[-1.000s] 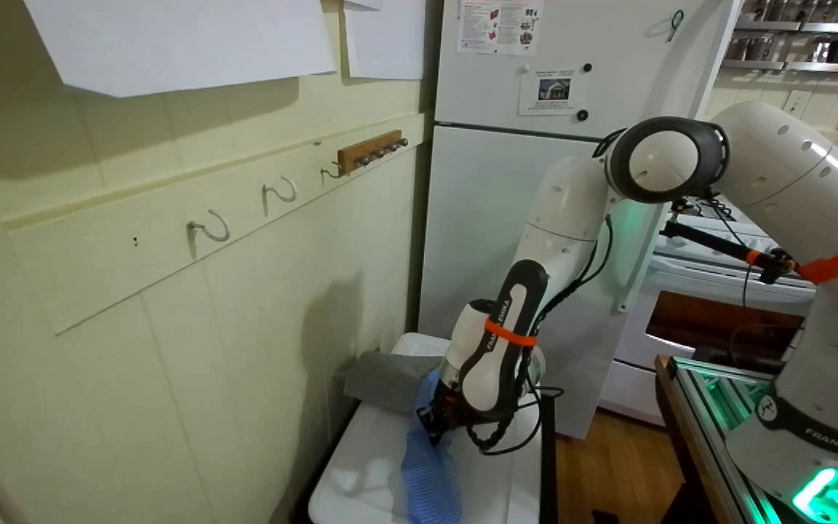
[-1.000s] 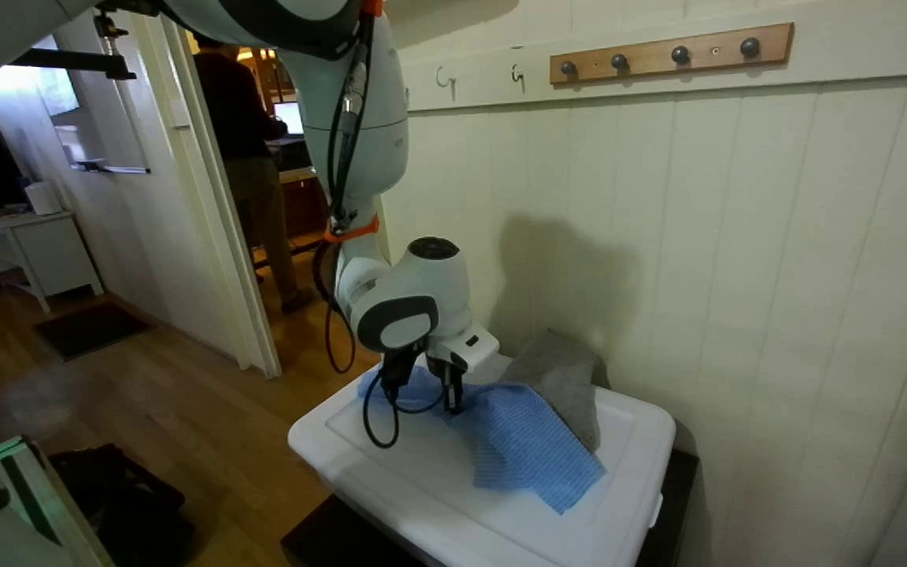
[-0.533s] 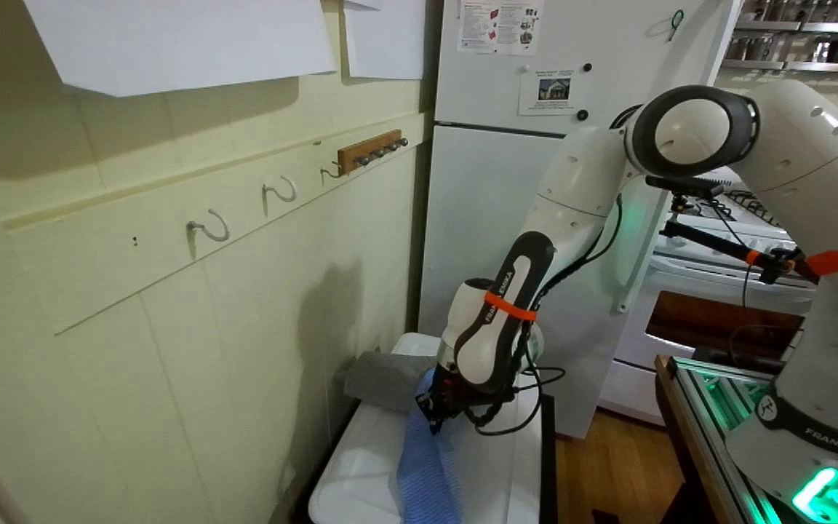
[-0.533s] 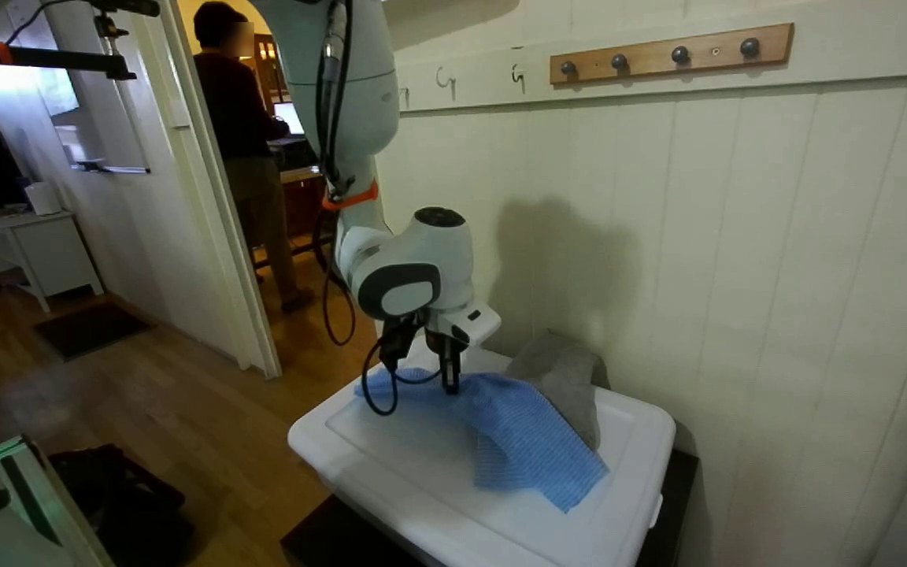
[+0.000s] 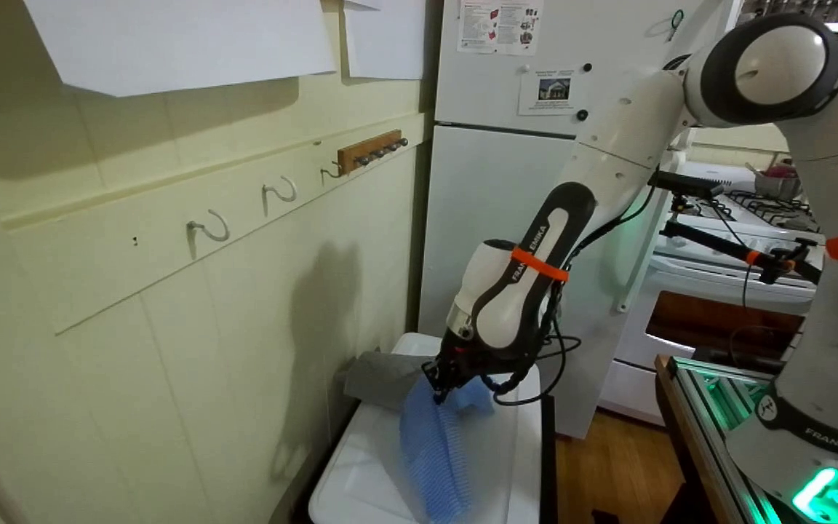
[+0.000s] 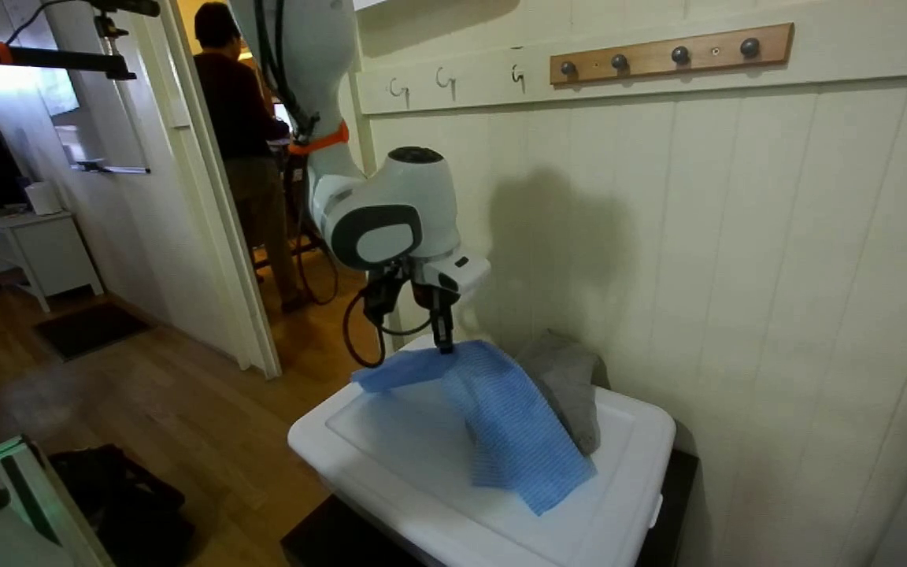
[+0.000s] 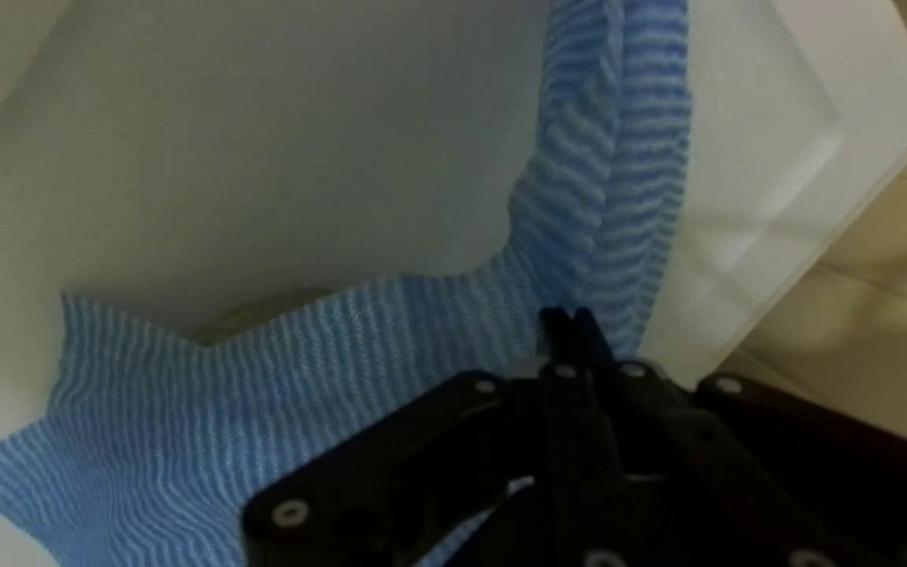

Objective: Hang the blue rag on the second hook

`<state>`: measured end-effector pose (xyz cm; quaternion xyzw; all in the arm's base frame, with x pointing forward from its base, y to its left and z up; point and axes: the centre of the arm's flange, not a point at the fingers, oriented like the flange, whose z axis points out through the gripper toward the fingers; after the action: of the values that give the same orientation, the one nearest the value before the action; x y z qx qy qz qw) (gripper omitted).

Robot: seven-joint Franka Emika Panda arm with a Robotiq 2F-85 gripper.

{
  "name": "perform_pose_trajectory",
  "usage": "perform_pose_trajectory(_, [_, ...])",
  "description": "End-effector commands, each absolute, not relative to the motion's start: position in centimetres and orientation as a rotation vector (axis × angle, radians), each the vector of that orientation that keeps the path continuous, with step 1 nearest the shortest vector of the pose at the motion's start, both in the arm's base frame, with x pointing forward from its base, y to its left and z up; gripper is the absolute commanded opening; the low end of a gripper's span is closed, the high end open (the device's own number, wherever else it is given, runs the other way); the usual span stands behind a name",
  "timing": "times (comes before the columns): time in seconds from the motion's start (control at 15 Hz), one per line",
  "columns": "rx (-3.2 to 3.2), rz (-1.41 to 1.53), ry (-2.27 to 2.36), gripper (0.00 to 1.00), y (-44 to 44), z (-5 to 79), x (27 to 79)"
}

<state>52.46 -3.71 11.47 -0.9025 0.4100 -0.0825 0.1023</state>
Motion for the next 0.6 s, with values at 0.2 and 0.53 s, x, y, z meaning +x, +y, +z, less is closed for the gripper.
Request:
perform_pose_trajectory(0.2, [-2.701,-0.400,1.123,0.00,-2.1,20.8,49.0])
perform_pose_trajectory(0.53, [-2.672,-0.560,1.043,0.00,-1.5,26.4,49.2])
